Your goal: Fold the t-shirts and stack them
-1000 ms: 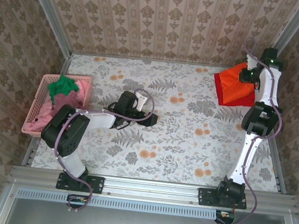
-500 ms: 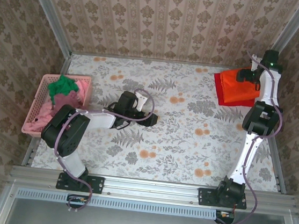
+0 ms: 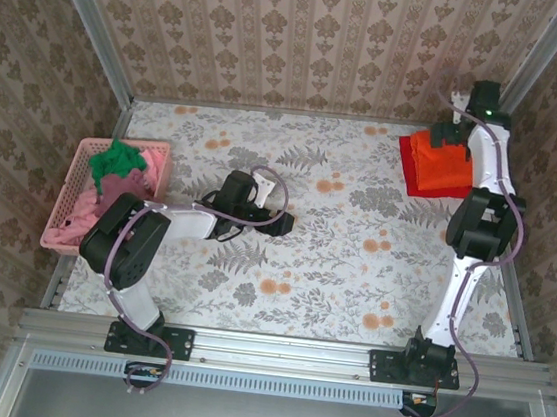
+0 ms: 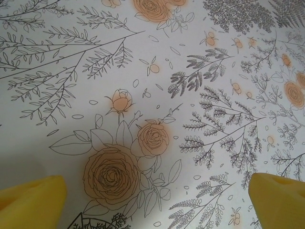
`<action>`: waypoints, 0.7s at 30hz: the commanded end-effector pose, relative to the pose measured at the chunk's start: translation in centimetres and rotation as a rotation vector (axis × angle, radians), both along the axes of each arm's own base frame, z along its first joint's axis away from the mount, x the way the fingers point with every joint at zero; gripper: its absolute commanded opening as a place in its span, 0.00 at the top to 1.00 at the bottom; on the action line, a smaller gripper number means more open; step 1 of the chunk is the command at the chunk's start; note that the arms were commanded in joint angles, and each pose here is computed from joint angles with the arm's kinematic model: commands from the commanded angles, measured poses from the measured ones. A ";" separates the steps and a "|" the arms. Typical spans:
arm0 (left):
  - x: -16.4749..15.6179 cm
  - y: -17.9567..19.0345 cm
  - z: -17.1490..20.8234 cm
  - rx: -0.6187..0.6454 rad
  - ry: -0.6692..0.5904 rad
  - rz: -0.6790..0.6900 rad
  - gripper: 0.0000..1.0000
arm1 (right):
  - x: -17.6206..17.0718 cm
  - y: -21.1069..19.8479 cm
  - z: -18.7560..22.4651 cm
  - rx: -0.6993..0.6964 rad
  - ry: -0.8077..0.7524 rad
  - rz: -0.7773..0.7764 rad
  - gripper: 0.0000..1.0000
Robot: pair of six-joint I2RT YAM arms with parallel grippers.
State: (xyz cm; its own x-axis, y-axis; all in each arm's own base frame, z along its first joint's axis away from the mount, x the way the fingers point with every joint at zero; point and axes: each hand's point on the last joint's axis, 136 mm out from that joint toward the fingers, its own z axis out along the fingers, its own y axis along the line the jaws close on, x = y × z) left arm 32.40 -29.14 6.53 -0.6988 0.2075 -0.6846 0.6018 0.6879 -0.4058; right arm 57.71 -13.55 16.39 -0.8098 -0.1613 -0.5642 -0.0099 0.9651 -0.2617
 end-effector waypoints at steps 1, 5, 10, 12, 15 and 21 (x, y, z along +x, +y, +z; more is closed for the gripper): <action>-0.1 -0.6 0.2 -0.023 -0.002 -0.019 0.00 | 0.2 1.7 -0.7 -0.044 0.019 0.031 0.01; -0.2 -0.4 0.0 -0.015 -0.003 -0.016 0.00 | 0.4 4.2 -3.5 0.028 0.076 0.071 0.13; -0.2 -0.4 0.0 -0.017 -0.002 -0.013 0.00 | 0.2 5.8 -7.3 0.007 0.169 0.123 0.26; -0.2 -0.4 -0.1 -0.016 0.000 -0.014 0.00 | 0.1 5.2 -8.7 -0.012 0.200 0.103 0.30; -0.3 -0.1 -0.2 -0.013 0.003 -0.010 0.00 | 0.1 4.4 -9.6 -0.035 0.228 0.076 0.42; -0.1 -0.1 -0.2 -0.017 0.004 -0.002 0.00 | 0.1 3.9 -11.1 -0.069 0.258 0.084 0.53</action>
State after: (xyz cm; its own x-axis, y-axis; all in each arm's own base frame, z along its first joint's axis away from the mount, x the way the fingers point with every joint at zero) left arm 32.39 -29.14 6.53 -0.6962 0.2054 -0.6878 0.6034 0.6866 -0.4057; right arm 57.94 -8.85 5.13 -0.8980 -0.2544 -0.3590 -0.1636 0.9505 -0.2643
